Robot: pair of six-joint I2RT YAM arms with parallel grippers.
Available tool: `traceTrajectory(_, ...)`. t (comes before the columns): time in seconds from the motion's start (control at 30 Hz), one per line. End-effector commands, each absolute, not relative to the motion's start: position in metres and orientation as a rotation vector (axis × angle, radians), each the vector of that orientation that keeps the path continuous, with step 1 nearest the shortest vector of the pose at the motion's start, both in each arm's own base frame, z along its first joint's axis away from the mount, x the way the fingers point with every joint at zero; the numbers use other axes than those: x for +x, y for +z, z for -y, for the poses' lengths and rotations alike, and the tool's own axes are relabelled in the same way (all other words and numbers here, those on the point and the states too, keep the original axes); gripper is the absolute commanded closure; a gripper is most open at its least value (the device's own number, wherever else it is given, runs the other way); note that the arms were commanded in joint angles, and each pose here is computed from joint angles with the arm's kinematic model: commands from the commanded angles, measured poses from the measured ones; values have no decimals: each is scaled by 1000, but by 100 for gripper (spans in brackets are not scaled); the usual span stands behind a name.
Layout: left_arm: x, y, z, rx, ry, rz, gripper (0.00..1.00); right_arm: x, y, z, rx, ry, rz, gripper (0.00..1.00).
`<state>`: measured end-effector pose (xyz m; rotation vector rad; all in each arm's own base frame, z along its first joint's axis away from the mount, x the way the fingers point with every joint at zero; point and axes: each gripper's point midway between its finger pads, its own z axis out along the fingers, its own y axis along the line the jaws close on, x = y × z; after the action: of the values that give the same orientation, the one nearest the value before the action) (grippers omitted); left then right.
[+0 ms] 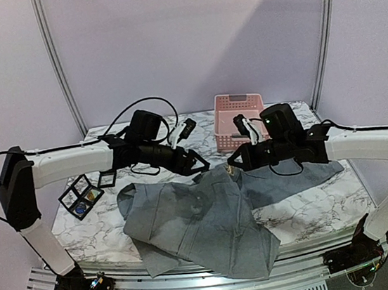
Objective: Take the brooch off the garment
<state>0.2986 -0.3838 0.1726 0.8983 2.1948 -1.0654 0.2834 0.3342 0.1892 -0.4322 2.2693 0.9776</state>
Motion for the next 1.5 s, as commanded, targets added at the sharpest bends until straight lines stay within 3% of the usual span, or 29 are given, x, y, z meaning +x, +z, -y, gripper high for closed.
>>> traceTrajectory(0.0,285,187,384,1017,-1141,-2093,19,271,222,-339,-577,1168,-2136,100)
traceTrajectory(0.4,258,183,403,1131,-1402,-2062,20,262,219,-356,-762,1324,-2125,100)
traceTrajectory(0.93,243,177,418,1147,-1562,-2068,61,260,211,-368,-859,1428,-2135,100)
traceTrajectory(1.13,237,178,423,1160,-1608,-2056,81,261,207,-369,-865,1422,-2152,100)
traceTrajectory(1.33,234,178,425,1165,-1632,-2053,87,261,205,-369,-877,1421,-2157,100)
traceTrajectory(1.47,232,176,427,1171,-1652,-2055,98,262,203,-370,-879,1416,-2164,100)
